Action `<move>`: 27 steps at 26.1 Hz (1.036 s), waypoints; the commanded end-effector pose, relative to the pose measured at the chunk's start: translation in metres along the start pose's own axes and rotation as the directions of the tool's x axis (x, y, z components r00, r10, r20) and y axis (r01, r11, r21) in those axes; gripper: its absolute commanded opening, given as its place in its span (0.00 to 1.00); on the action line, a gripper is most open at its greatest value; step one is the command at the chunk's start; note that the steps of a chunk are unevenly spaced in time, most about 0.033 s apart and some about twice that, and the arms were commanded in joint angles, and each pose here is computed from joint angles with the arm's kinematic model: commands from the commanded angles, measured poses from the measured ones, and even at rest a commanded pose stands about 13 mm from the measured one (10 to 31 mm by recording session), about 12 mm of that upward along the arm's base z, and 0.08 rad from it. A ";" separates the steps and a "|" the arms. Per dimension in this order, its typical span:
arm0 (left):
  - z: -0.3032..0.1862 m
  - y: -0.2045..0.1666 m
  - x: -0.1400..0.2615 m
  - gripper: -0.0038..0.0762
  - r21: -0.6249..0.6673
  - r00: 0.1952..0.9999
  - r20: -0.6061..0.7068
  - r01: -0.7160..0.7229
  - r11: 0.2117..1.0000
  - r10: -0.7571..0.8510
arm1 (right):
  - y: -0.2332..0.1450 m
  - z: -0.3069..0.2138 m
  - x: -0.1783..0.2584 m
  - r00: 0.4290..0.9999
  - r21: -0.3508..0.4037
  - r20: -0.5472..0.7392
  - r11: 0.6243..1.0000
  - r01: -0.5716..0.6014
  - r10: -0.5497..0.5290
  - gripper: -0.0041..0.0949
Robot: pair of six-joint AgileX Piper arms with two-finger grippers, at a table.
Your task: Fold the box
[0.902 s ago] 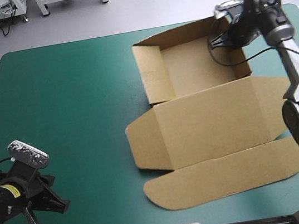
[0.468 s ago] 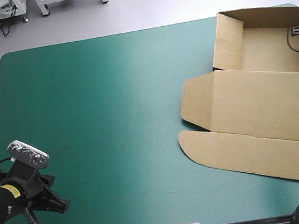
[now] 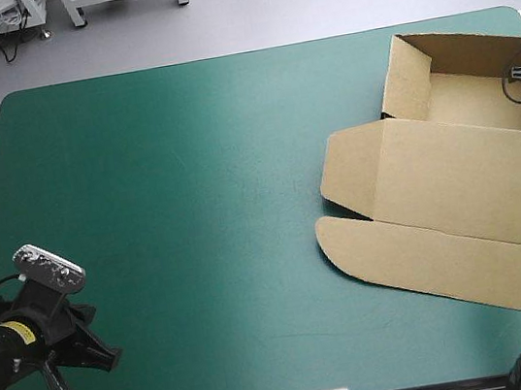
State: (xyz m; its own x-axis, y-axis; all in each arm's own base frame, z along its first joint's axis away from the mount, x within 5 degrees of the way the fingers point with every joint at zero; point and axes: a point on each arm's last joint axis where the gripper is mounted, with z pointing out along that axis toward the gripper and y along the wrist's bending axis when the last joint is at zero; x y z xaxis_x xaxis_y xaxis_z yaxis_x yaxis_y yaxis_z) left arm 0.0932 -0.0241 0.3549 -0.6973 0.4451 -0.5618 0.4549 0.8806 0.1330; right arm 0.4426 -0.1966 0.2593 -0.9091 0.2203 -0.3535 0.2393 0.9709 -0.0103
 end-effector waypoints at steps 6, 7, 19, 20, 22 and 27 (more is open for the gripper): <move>-0.006 -0.001 -0.003 0.04 0.006 1.000 0.019 0.011 1.000 -0.011 | -0.010 -0.060 -0.010 0.987 0.112 0.157 0.993 -0.028 0.010 0.92; -0.006 -0.001 -0.003 0.04 0.006 1.000 0.019 0.011 1.000 -0.011 | -0.011 -0.067 -0.010 0.986 0.129 0.167 0.991 -0.030 0.008 0.94; -0.006 -0.002 -0.003 0.04 0.018 1.000 0.023 0.010 1.000 -0.010 | 0.029 -0.255 0.018 0.828 -0.053 0.561 0.998 0.019 0.014 0.93; -0.006 -0.002 -0.003 0.04 0.020 1.000 0.023 0.010 1.000 -0.011 | 0.038 -0.272 0.024 0.803 -0.105 0.595 0.992 0.073 0.004 0.92; -0.006 -0.002 -0.003 0.04 0.023 1.000 0.024 0.012 1.000 -0.012 | 0.055 -0.300 0.038 0.759 -0.171 0.650 0.966 0.195 -0.039 0.85; -0.006 -0.004 -0.004 0.04 0.041 0.999 0.029 0.017 0.999 -0.018 | 0.113 -0.373 0.098 0.615 -0.178 0.775 0.884 0.431 -0.144 0.04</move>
State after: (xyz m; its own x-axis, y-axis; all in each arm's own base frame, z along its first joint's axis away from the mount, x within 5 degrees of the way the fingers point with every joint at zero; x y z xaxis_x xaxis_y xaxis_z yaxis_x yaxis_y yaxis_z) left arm 0.0929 -0.0254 0.3549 -0.6972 0.4398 -0.5660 0.4595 0.8803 0.1181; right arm 0.2897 -0.0588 0.5484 -0.4155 -0.0311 -0.9090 -0.1612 0.9861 0.0399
